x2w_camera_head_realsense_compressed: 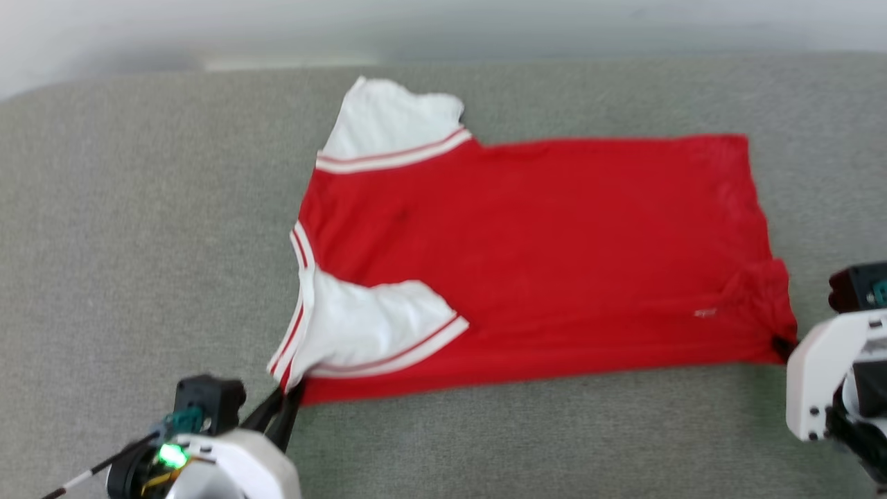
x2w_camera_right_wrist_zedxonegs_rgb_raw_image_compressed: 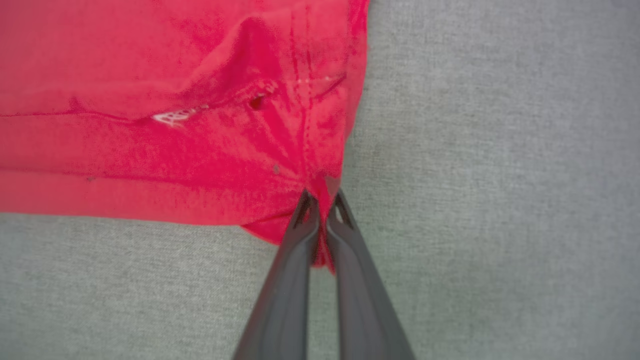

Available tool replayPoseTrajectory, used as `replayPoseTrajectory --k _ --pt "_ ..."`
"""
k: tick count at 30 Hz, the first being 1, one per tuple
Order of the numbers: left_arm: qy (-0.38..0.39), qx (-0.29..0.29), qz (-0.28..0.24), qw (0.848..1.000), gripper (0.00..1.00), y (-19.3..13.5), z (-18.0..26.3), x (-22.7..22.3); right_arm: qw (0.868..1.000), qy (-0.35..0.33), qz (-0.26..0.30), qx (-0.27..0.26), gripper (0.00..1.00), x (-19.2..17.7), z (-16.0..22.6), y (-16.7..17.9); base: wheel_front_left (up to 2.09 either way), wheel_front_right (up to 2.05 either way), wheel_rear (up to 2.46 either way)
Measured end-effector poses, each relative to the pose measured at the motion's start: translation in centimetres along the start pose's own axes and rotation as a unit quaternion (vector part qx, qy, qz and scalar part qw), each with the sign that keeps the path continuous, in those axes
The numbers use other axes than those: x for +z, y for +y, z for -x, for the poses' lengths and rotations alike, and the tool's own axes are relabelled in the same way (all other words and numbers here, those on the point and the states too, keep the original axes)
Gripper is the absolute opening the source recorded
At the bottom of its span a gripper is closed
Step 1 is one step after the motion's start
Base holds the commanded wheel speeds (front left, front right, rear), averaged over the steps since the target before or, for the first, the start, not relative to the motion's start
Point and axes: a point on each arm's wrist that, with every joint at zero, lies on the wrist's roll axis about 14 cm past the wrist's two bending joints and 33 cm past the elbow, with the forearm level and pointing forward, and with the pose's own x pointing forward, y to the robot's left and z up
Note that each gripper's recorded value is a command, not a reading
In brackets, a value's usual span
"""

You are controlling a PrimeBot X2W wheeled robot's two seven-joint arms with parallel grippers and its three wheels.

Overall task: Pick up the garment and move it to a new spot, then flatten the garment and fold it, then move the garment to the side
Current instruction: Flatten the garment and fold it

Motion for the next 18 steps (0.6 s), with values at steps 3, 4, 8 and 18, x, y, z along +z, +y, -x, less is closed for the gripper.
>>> replayPoseTrajectory --k 3,4,8,18 --pt "0.018 0.005 0.004 1.000 0.00 0.3 1.3 -1.2 1.000 -0.001 -0.002 -0.007 0.00 -0.9 1.9 -0.6 0.00 0.00 0.00" --pt "0.025 0.005 0.005 1.000 0.00 0.3 1.8 -1.7 1.000 0.000 -0.004 -0.008 0.00 -1.3 2.6 -0.7 0.00 0.00 0.00" --pt "0.051 -0.001 0.015 0.999 0.00 -0.2 3.0 -3.3 1.000 0.001 -0.015 -0.016 0.00 -2.8 4.5 -1.2 0.00 0.00 0.00" --pt "0.116 -0.021 0.047 0.992 0.00 -1.9 3.9 -7.2 0.998 0.042 -0.046 -0.015 0.00 -6.7 5.1 -0.9 0.00 0.00 0.00"
